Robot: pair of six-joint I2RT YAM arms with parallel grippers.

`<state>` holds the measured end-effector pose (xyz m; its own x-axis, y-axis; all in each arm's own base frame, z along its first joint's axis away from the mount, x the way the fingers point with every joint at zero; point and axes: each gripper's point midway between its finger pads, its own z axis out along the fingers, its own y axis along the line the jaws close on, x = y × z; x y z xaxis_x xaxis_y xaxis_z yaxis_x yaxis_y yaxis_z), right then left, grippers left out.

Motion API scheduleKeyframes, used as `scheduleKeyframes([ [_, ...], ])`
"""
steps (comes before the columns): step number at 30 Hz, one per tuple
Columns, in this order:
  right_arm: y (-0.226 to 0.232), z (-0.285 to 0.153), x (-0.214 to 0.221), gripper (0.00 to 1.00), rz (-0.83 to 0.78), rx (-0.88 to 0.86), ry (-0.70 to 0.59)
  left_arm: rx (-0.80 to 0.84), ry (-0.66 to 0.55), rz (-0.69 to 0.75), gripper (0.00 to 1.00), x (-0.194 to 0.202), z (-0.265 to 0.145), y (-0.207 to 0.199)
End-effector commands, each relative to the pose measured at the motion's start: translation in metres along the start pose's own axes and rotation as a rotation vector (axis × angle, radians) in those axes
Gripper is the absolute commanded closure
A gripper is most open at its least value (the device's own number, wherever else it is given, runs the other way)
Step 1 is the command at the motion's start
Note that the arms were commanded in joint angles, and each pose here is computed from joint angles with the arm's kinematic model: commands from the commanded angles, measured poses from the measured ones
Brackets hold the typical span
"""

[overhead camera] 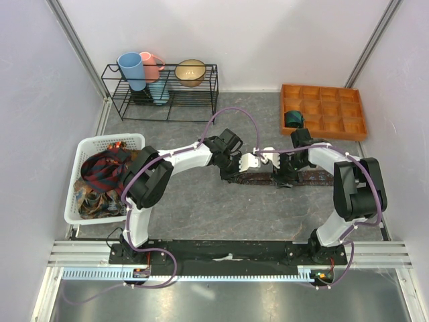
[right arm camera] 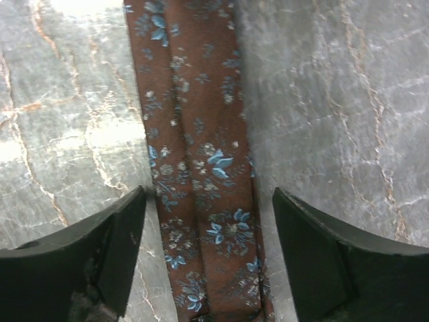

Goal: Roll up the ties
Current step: Roll the tie at the center of the board.

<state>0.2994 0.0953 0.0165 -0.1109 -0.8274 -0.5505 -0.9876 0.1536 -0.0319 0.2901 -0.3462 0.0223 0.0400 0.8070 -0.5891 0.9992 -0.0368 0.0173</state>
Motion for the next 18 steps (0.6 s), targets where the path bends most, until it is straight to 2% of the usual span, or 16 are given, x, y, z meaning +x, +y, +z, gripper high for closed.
scheduleKeyframes([
  [1,-0.011,0.001,0.006,0.21,-0.108,0.038,0.030,0.014,0.077,-0.020,0.98,0.024,0.004,0.000],
  [4,-0.012,0.000,0.006,0.31,-0.120,0.047,0.032,0.001,0.080,-0.022,0.98,0.024,0.003,0.004],
  [8,-0.005,0.002,0.011,0.51,-0.136,0.047,0.051,0.001,0.085,-0.028,0.97,0.026,0.003,0.004],
  [13,-0.005,0.002,0.020,0.62,-0.148,0.089,0.086,-0.002,0.084,-0.027,0.97,0.025,0.002,0.004],
  [15,-0.007,0.000,0.022,0.61,-0.145,0.119,0.103,0.001,0.085,-0.030,0.97,0.026,0.003,0.004],
  [16,-0.009,0.001,0.023,0.48,-0.143,0.135,0.105,-0.002,0.082,-0.027,0.97,0.025,0.003,0.004],
  [18,-0.013,-0.002,0.024,0.32,-0.093,0.157,0.112,-0.002,0.085,-0.029,0.97,0.026,0.002,0.003],
])
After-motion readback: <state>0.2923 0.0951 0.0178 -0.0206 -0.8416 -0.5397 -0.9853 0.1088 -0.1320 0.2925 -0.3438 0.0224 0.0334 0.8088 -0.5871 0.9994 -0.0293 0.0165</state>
